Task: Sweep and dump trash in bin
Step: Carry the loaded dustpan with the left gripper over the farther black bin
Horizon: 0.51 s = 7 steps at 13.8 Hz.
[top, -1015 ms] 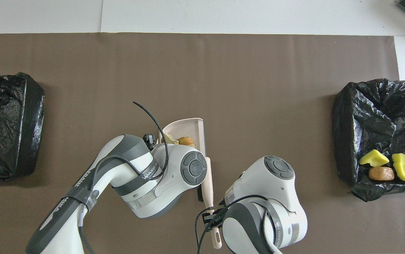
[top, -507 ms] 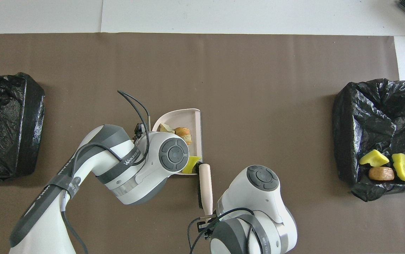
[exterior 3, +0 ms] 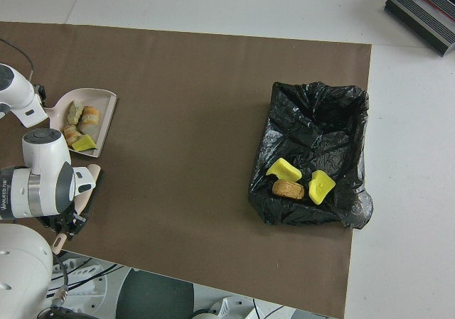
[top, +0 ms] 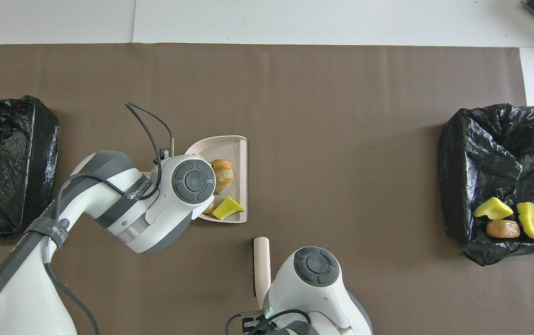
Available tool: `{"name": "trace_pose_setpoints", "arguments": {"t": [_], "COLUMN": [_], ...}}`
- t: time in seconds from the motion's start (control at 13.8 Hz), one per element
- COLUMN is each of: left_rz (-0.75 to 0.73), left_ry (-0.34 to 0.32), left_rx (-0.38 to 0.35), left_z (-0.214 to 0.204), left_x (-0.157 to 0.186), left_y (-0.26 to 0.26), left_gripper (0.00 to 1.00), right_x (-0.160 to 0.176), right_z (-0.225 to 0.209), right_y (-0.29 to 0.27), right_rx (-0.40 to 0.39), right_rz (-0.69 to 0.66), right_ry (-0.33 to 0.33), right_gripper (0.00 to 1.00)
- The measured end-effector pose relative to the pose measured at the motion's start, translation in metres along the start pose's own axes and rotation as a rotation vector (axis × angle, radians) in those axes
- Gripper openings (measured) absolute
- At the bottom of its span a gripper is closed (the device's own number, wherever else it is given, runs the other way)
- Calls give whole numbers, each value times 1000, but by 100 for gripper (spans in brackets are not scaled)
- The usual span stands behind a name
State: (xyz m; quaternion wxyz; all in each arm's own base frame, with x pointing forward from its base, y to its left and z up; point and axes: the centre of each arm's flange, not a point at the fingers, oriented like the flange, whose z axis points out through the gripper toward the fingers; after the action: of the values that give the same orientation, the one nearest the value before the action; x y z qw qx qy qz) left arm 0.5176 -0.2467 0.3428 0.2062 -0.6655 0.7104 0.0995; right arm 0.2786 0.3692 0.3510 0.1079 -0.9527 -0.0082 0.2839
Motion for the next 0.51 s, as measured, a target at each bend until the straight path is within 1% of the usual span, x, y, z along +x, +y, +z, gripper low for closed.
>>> {"name": "trace_pose_setpoints", "arguments": {"t": [0.07, 0.22, 0.36, 0.51], "left_rz": [4, -11, -13, -40], "left_ry": [2, 7, 14, 34], "left_rx": [0, 8, 19, 25], "left_z": [1, -2, -8, -17], "left_x": [-11, -35, -71, -111], "left_y": [-6, -18, -31, -40], "left_gripper": [31, 31, 31, 31], "right_x": [-13, -33, -34, -23], "right_z": [1, -3, -9, -4], "right_y": [-8, -15, -12, 0], "right_rx": [-33, -111, -124, -113], "right_rz": [20, 39, 46, 72], "right_ry": [22, 103, 150, 172], "right_gripper": [26, 26, 26, 26]}}
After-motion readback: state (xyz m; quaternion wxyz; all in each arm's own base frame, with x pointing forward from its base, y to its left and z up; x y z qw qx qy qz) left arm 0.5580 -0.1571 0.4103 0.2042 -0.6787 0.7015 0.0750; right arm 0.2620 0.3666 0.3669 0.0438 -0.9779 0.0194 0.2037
